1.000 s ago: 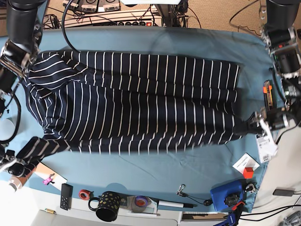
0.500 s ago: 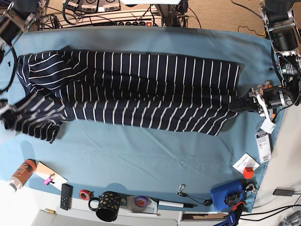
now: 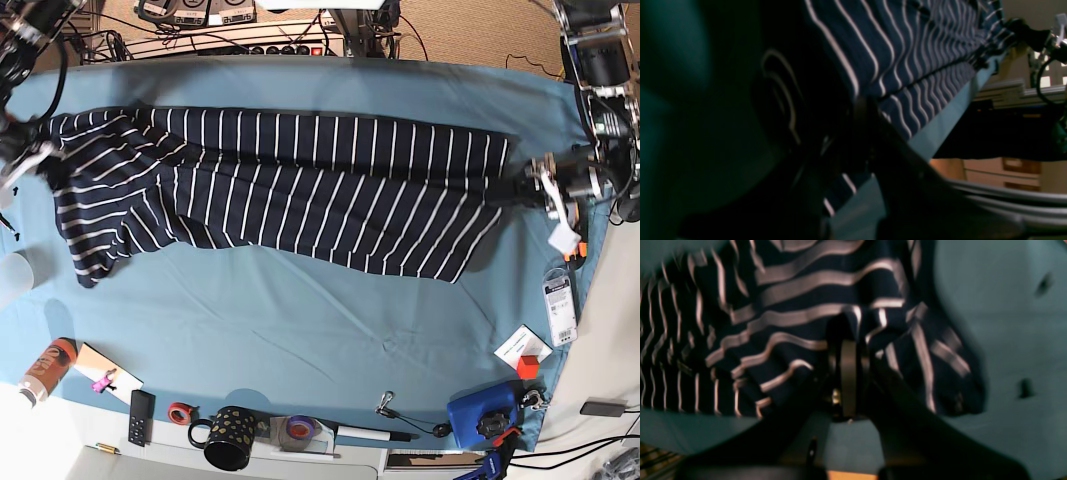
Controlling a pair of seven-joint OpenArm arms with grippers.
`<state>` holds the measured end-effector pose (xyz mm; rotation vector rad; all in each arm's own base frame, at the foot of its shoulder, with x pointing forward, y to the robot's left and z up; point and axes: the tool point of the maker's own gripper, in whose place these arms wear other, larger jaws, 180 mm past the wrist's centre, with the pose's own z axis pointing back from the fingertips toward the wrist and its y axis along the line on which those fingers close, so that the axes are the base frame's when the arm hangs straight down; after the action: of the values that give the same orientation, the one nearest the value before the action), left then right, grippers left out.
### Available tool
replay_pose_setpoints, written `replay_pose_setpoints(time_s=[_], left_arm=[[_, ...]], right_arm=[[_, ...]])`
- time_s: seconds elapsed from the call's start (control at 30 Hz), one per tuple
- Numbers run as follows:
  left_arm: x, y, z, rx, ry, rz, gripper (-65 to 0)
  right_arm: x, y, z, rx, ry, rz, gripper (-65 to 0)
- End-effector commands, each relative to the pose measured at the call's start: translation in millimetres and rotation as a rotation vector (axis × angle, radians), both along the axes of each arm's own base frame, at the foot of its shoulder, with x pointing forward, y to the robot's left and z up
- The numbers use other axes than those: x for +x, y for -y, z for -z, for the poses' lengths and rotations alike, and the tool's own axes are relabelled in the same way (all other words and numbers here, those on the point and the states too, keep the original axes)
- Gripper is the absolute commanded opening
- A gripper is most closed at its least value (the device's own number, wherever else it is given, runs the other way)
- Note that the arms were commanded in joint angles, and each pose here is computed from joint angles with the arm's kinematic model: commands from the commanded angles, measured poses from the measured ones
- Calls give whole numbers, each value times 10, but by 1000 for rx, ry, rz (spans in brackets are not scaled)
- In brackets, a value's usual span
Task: Layout the t-shirt on the table in an organized manner, then fold the t-shirt properly
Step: 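Hold the stretched shirt taut with both grippers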
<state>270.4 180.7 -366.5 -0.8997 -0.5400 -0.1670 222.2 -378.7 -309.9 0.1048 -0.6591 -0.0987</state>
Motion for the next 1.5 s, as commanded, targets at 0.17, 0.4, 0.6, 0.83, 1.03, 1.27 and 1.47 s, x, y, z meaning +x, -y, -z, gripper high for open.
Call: replay_pose_setpoints(time_s=[0.17,0.4,0.6,0.83,1.03,1.27,1.47], left_arm=[[-12,-54,-61,-6,20,-8,-650],[-18,-52,-60,-9,19,-9,-650],[-31,-51,-50,-9,15,-9,-650],[-74,-54,-19,-7,3,-9,-650],[-119,-20,-43,-48,8,-12,-650],[-81,-9,-99,-63,34,-9,-336],[82,-46,-210,-34,78,-2,-337]], right_arm=[[-88,-15,-6,-13,7,-30,-650],[-91,98,-76,-35,39,7,-650],[-164,294,-161,-87,54,55,-650],[-217,269,-35,-87,36,80,-650],[-200,280,-33,-95,52,89,-650],[-211,274,-19,-93,45,89,-650],[-211,273,-19,-93,45,89,-650]])
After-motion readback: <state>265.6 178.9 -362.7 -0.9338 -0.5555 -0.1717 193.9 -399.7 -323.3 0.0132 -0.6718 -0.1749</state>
